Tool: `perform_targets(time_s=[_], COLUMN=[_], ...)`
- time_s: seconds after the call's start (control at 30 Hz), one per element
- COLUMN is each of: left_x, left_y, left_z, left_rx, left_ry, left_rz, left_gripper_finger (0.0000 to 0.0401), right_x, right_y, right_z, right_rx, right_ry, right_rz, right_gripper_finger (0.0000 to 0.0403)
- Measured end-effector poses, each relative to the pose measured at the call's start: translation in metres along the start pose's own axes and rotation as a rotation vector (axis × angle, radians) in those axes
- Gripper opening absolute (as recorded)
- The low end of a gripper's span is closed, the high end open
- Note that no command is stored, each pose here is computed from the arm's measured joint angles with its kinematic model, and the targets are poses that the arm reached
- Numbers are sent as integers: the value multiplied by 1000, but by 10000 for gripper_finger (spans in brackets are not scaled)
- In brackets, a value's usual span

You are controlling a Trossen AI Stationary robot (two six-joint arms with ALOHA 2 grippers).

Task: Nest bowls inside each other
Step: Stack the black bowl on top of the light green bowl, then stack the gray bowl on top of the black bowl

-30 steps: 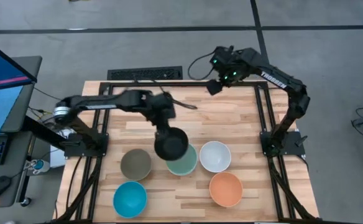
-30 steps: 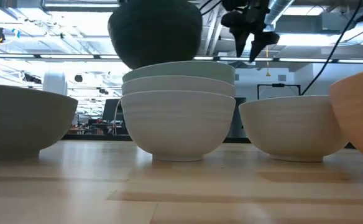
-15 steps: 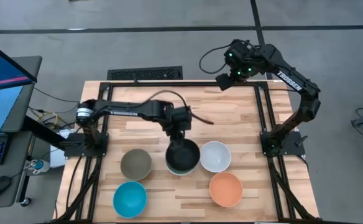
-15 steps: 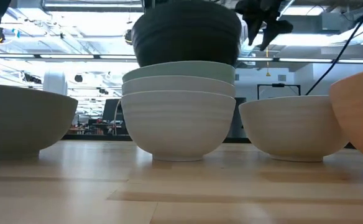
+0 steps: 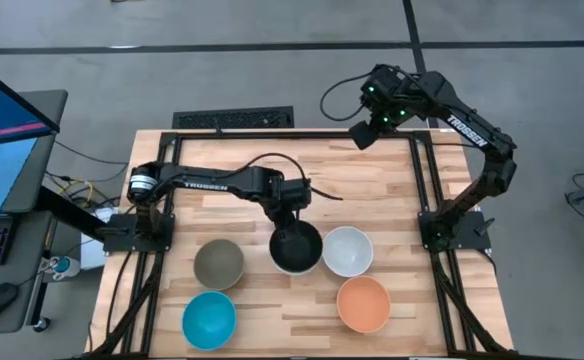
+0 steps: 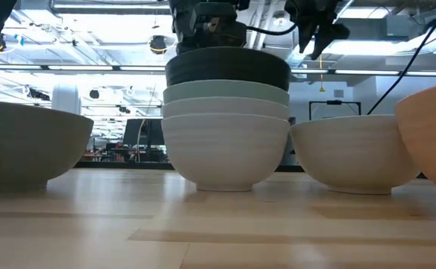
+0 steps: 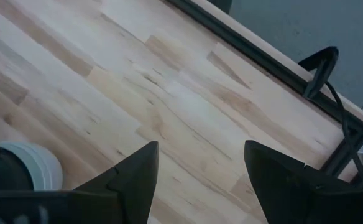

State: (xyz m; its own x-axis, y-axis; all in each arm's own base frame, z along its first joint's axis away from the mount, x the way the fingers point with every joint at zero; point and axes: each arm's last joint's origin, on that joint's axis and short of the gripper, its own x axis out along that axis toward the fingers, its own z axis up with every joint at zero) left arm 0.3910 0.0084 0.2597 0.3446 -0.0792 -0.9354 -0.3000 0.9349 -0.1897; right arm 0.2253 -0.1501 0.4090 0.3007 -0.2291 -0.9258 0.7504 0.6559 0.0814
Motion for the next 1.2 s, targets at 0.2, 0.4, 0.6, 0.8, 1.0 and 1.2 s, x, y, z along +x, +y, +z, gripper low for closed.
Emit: perform_targets(time_s=[0.2, 0.4, 0.6, 0.8, 1.0, 1.2], left_x=[0, 0, -39, -98, -89, -70], left_y=[-7, -15, -19, -33, -29, 2], left_z=[-3, -7, 4, -20, -101, -166], left_rx=[-15, -15, 30, 106, 59, 84], left_ry=[16, 30, -60, -249, -220, -128], left_rz=[-35, -18, 90, 176, 179, 164], left_gripper_finger=[46, 106, 155, 181, 181, 179], right_x=[0, 0, 4, 24, 51, 62], right_y=[-3, -7, -10, -6, 1, 14], right_z=[-3, -2, -4, -32, -73, -95], right_rx=[-14, -1, -28, -80, -58, -23], right_ry=[49, 45, 78, 158, 126, 113], right_rz=[36, 28, 24, 147, 276, 319], right_gripper_finger=[260, 260, 260, 260, 260, 260])
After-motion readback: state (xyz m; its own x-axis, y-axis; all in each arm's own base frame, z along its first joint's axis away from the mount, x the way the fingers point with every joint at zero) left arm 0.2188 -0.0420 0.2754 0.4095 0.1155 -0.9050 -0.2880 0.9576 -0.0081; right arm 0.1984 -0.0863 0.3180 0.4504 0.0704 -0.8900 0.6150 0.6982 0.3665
